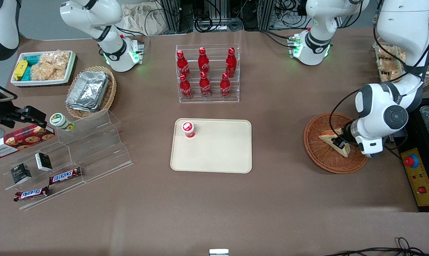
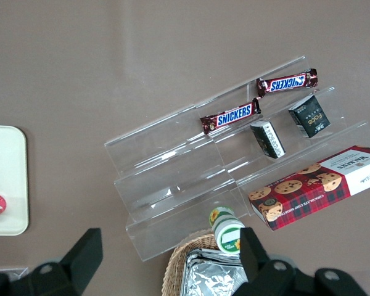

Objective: Place sandwich from basket to tray
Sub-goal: 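Lift the sandwich out of the basket with the left gripper, then carry the sandwich to the cream tray and open the left gripper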

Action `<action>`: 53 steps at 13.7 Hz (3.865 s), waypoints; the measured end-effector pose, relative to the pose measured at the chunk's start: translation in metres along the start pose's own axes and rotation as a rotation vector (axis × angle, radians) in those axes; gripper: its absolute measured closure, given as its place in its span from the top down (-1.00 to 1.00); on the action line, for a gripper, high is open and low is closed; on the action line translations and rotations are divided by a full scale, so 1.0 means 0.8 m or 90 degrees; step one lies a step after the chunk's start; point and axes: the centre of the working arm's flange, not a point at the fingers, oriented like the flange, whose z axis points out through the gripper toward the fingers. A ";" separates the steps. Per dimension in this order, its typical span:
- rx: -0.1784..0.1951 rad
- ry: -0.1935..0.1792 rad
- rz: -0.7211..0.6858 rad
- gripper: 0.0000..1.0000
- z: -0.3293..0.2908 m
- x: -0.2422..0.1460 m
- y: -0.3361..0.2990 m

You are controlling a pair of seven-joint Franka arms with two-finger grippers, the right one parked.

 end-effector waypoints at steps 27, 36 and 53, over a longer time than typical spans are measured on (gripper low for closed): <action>-0.031 -0.061 0.557 -0.63 -0.147 -0.358 0.282; -0.016 -0.068 0.627 -0.63 -0.009 -0.416 0.338; -0.068 0.055 0.481 1.00 -0.223 -0.274 0.317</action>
